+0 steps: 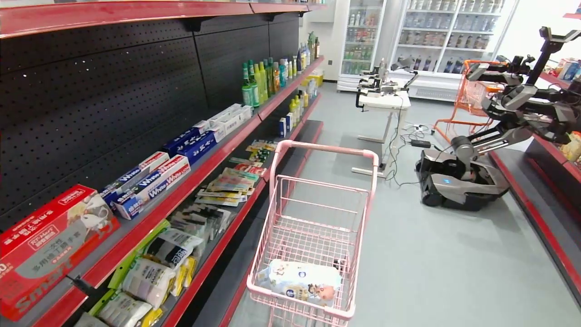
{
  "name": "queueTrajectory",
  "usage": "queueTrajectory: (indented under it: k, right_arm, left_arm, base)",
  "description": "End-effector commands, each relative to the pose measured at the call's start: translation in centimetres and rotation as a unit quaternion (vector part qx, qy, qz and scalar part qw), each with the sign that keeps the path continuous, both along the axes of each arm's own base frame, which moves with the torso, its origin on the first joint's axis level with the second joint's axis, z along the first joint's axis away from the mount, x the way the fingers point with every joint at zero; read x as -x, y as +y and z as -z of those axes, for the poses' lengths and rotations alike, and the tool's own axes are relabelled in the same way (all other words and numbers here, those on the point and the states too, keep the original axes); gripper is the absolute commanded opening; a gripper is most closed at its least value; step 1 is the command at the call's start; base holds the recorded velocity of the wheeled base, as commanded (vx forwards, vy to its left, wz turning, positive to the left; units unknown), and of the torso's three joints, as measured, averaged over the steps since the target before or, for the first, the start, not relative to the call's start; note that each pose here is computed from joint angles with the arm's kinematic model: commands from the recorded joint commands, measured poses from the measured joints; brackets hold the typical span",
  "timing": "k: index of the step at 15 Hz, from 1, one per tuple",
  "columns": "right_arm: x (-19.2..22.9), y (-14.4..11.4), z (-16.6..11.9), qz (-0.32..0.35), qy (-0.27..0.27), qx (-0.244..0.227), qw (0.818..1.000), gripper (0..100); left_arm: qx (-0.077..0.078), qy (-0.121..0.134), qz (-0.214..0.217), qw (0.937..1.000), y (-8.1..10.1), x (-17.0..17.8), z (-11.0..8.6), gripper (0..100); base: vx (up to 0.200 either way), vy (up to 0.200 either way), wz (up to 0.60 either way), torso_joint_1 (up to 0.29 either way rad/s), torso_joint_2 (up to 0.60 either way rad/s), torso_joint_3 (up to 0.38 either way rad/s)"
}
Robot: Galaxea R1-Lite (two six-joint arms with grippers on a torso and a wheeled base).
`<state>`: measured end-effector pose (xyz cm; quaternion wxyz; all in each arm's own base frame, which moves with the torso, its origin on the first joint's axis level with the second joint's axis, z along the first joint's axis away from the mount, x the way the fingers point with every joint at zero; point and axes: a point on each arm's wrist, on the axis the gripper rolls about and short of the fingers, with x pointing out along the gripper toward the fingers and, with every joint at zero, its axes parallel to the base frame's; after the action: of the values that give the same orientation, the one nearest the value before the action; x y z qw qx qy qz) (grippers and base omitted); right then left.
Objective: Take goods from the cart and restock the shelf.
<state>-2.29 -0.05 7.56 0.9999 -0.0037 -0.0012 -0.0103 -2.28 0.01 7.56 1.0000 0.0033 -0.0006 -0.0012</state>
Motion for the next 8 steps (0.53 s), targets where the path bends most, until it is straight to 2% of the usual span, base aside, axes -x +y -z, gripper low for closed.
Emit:
queueTrajectory:
  k: [1,8]
  right_arm:
    - [-0.01,0.00,-0.01,0.000,0.001,0.000,1.000,100]
    - [0.00,0.03,-0.05,-0.006,0.000,0.008,1.000,100]
  left_arm:
    - [0.000,0.000,0.000,1.0000,0.00,0.00,0.00,100]
    - [0.000,0.000,0.000,1.0000,0.00,0.00,0.00,100]
  base:
    - [0.000,0.000,0.00,0.000,0.00,0.000]
    - [0.000,0.000,0.00,0.000,0.00,0.000]
